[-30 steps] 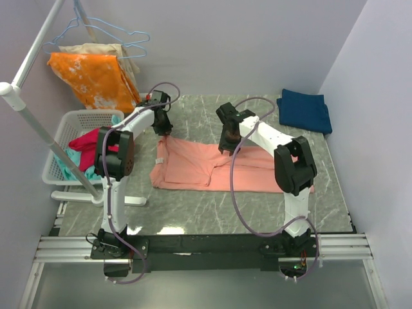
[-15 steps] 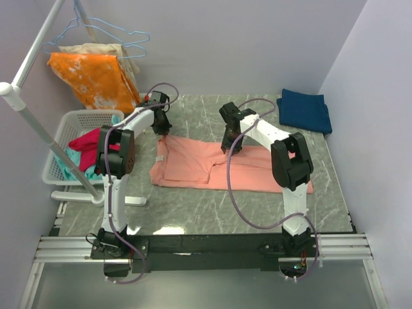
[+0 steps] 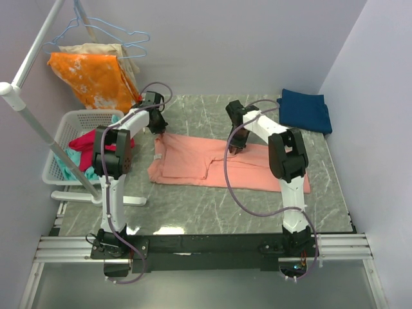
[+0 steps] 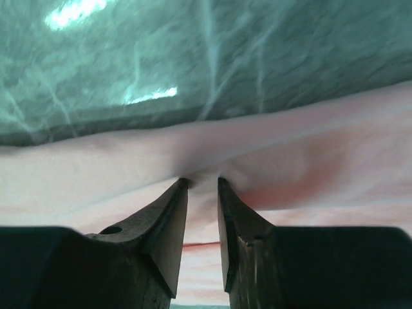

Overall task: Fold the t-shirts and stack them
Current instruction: Fold the tshirt

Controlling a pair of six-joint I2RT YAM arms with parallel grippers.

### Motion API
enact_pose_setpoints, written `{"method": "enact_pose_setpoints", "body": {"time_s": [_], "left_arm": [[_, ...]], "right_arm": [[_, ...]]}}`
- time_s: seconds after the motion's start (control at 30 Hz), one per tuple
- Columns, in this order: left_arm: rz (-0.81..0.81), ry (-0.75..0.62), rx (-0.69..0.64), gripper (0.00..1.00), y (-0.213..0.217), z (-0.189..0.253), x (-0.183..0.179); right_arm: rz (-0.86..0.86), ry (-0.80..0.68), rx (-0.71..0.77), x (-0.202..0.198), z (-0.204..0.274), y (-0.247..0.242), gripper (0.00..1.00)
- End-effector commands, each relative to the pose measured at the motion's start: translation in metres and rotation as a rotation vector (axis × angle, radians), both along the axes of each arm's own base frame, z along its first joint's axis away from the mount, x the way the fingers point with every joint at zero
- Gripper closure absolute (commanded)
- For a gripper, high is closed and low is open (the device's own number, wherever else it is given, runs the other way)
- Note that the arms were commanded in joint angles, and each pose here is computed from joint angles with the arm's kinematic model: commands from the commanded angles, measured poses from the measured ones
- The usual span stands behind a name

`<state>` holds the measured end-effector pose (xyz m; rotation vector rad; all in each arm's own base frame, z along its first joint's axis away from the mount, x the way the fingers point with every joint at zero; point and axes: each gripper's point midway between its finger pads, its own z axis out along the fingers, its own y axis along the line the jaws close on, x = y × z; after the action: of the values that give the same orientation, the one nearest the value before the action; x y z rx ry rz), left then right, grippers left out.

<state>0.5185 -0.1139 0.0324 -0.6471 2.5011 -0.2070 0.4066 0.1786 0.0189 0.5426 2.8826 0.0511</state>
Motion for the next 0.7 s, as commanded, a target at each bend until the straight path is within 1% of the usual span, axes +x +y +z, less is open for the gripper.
{"method": "enact_pose_setpoints", "body": {"time_s": [0.0, 0.23, 0.33, 0.4, 0.43, 0.47, 0.53, 0.57, 0.63, 0.67], "left_arm": [[0.029, -0.115, -0.015, 0.99, 0.001, 0.037, 0.031], [0.106, -0.126, 0.051, 0.99, 0.017, 0.038, 0.039], [0.083, -0.153, 0.041, 0.99, 0.012, 0.043, 0.046], [0.054, -0.172, 0.025, 0.98, 0.007, 0.048, 0.049], [0.038, -0.192, 0.027, 0.93, 0.007, 0.052, 0.052], [0.03, -0.203, 0.028, 0.77, 0.006, 0.057, 0.052], [0.016, -0.255, 0.042, 0.56, 0.008, 0.068, 0.058], [0.018, -0.272, 0.052, 0.39, 0.011, 0.075, 0.055], [0.004, -0.308, 0.067, 0.31, 0.012, 0.088, 0.057], [0.004, -0.326, 0.068, 0.28, 0.012, 0.098, 0.056]], "right_arm": [[-0.046, 0.052, -0.067, -0.001, -0.008, -0.027, 0.68], [-0.072, 0.039, -0.073, -0.002, -0.004, -0.041, 0.69], [-0.035, 0.005, -0.056, 0.0, 0.004, -0.038, 0.71], [-0.024, -0.035, -0.049, 0.003, 0.01, -0.038, 0.69], [-0.014, -0.082, -0.04, 0.007, 0.026, -0.037, 0.68], [-0.011, -0.12, -0.033, 0.012, 0.033, -0.037, 0.63], [-0.001, -0.178, -0.033, 0.014, 0.052, -0.039, 0.58], [-0.002, -0.207, -0.04, 0.018, 0.06, -0.042, 0.51], [0.008, -0.263, -0.043, 0.021, 0.08, -0.044, 0.47], [0.009, -0.279, -0.057, 0.022, 0.085, -0.047, 0.43]]}}
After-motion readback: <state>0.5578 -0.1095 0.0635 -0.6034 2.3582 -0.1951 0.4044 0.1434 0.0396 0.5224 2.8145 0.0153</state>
